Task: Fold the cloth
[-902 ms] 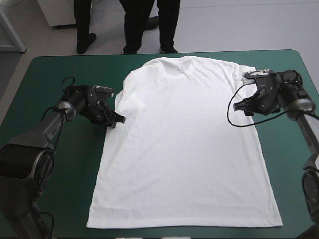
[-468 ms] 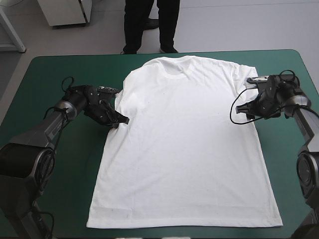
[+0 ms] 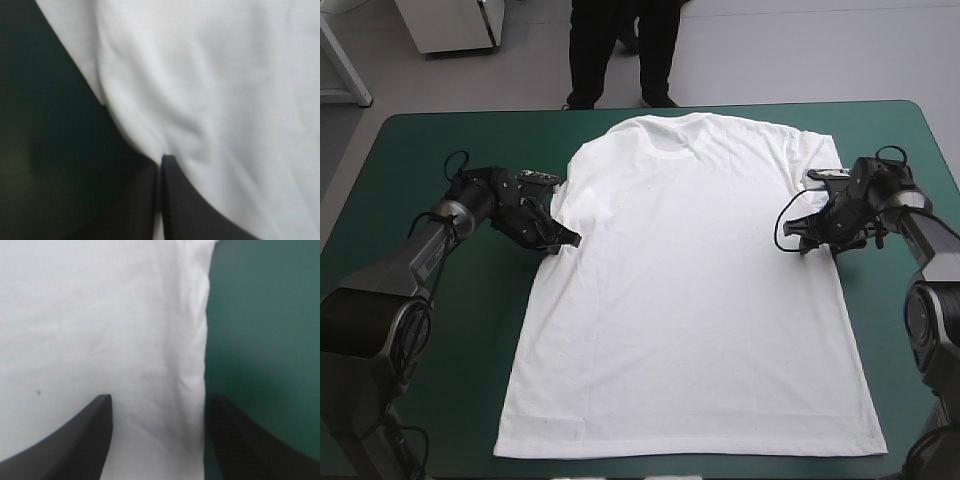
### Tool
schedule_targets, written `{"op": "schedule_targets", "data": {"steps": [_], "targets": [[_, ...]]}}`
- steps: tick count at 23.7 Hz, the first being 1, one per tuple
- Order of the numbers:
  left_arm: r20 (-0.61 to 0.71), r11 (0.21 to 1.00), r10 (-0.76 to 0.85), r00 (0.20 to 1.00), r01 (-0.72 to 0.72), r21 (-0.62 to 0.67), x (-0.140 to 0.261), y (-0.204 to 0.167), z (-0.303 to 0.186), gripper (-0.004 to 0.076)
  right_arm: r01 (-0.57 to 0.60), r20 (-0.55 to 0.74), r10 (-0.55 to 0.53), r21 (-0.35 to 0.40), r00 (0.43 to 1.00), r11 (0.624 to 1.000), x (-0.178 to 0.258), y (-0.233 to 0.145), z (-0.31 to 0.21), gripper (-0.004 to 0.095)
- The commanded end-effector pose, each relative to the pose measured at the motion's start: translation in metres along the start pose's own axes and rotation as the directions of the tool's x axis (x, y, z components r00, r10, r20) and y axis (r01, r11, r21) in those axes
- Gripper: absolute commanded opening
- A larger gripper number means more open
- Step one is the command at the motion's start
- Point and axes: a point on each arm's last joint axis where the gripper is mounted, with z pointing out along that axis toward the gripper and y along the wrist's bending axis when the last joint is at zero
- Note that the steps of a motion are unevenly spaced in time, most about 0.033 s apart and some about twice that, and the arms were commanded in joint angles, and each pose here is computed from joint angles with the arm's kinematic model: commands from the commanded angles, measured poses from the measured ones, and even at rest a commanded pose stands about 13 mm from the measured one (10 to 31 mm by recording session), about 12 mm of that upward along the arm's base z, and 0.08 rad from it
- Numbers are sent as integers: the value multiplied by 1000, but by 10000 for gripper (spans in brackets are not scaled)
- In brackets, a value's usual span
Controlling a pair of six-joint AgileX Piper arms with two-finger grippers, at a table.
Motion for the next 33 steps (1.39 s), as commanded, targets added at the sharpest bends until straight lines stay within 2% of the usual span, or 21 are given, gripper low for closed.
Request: {"op": "schedule_targets", "data": {"steps": [1, 4, 11, 17, 21, 25, 28, 33], "targets": [[125, 1000, 21, 992, -21, -2, -16, -10, -38, -9, 5, 74, -5, 0, 997, 1000, -8, -1, -18, 556], [150, 1000, 28, 988, -27, -4, -22, -12, -46, -9, -6, 48, 7, -16, 999, 1000, -8, -1, -8, 469], [155, 999, 37, 987, -37, -5, -25, -13, -53, -9, 15, 27, -12, -88, 1000, 996, -8, 5, 3, -18], [122, 999, 39, 992, -40, 7, -22, -14, -55, -9, 23, 15, -22, -99, 1000, 995, -8, 7, -9, -15], [173, 998, 53, 984, -55, 3, -18, -22, -83, -9, 54, 110, -45, -85, 993, 995, -16, 12, -59, -15], [254, 996, 93, 963, -92, -16, -3, -36, -137, -9, 71, 270, -67, -5, 960, 997, -11, 14, -132, -15], [369, 992, 125, 921, -115, -47, 11, -49, -185, -9, 66, 373, -66, 13, 925, 998, -2, 18, -173, -15], [566, 974, 220, 795, -146, -175, 34, -68, -274, -9, 70, 528, -79, 37, 846, 997, 17, 26, -233, -15]]}}
